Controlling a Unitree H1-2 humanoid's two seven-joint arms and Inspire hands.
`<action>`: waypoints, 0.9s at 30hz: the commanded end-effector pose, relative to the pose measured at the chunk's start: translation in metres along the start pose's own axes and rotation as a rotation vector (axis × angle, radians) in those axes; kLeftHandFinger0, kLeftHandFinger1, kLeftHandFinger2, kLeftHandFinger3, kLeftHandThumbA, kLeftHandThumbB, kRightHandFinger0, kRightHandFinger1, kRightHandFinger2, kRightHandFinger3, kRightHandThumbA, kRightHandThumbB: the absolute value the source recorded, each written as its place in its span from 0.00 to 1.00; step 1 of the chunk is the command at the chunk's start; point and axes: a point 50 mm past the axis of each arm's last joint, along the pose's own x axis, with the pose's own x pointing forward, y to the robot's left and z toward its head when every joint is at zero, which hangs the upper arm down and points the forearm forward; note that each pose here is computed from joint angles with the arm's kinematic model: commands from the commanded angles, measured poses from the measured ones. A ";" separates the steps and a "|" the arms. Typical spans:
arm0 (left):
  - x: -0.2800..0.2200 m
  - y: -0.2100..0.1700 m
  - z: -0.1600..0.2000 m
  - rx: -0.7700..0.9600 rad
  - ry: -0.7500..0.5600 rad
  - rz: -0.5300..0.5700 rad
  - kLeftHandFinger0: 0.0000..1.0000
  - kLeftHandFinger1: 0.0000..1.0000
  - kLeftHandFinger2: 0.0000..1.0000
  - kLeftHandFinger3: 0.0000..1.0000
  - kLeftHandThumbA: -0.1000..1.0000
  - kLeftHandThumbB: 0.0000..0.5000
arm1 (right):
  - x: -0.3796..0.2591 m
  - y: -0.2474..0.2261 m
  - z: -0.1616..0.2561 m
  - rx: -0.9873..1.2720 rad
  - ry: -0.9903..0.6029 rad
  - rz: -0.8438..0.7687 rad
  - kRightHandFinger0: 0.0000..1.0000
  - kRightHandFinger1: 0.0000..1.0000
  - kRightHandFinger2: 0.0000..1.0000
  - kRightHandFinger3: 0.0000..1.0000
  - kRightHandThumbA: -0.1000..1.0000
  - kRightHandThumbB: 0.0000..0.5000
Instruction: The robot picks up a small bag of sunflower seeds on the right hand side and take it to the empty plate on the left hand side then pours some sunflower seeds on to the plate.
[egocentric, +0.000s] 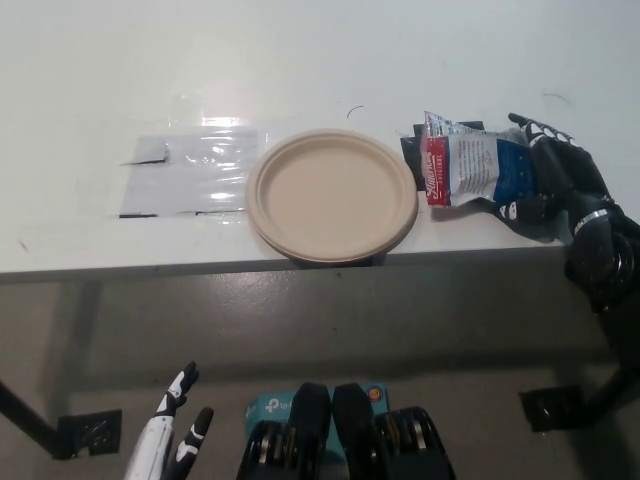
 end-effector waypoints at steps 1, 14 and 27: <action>0.000 0.004 0.005 0.013 -0.035 0.014 1.00 1.00 1.00 1.00 1.00 0.28 | 0.017 -0.020 0.019 -0.002 -0.062 -0.069 1.00 1.00 1.00 1.00 1.00 0.50; 0.000 0.003 0.004 0.013 -0.038 0.017 1.00 1.00 1.00 1.00 1.00 0.28 | 0.025 -0.018 0.021 -0.002 -0.044 -0.040 1.00 1.00 1.00 1.00 1.00 0.53; 0.003 0.003 0.006 0.012 -0.048 0.014 1.00 1.00 1.00 1.00 1.00 0.27 | 0.034 -0.023 0.032 -0.033 -0.086 -0.028 1.00 1.00 1.00 1.00 1.00 0.60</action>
